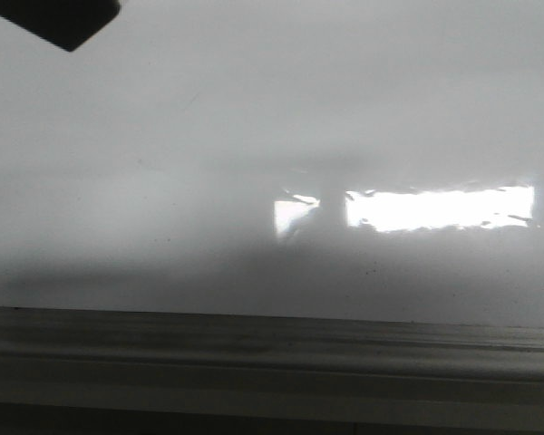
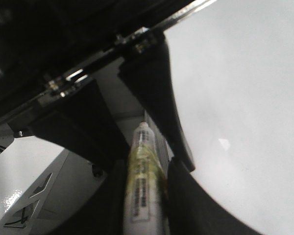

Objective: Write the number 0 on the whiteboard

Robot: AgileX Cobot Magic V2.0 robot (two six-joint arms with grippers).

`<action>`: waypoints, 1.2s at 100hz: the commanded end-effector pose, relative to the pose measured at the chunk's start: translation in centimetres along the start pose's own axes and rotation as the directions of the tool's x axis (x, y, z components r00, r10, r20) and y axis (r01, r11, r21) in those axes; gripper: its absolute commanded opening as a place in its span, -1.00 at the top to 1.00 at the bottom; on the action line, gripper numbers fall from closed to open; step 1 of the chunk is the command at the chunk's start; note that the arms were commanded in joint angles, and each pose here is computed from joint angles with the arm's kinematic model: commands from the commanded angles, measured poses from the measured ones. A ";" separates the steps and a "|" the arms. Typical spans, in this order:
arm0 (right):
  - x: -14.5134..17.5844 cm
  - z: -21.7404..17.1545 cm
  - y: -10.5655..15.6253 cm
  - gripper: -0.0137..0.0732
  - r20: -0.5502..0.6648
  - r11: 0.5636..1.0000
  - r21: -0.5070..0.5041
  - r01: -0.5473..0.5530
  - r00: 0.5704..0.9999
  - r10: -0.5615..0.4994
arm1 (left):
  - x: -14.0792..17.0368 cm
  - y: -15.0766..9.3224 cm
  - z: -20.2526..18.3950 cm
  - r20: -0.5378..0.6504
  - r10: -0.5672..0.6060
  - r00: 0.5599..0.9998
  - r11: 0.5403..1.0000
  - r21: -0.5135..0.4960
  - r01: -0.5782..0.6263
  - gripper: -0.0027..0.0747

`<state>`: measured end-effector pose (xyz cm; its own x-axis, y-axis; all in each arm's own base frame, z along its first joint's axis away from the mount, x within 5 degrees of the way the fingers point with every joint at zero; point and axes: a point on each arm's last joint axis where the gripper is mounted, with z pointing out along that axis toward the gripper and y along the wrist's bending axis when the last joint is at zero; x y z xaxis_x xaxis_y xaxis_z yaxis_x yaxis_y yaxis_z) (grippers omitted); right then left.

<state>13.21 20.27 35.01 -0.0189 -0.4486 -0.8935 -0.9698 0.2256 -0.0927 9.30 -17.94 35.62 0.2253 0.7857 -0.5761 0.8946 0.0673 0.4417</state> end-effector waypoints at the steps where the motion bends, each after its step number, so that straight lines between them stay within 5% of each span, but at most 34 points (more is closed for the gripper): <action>1: -1.5 -0.8 -0.4 0.82 0.089 0.998 0.055 -0.020 0.996 0.015 | -1.5 0.7 -2.1 0.151 -0.020 0.988 0.998 -0.049 0.028 0.03; 76: 0.3 -2.2 -2.8 0.82 0.047 0.984 0.168 -0.055 0.998 0.048 | 1.5 0.2 -10.3 0.382 -0.248 0.890 0.941 -0.122 0.315 -0.03; 120: 1.0 -6.5 -3.5 0.79 0.031 0.960 0.270 -0.072 0.997 0.066 | 5.9 -1.1 -10.4 0.510 -0.441 0.738 0.801 -0.148 0.581 0.50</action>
<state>15.44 14.71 35.39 -0.1033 -0.4565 -0.8837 -0.8953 0.4298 -0.1173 5.80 -7.15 37.87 -0.0755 0.3626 -0.9289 0.7905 0.5895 0.1659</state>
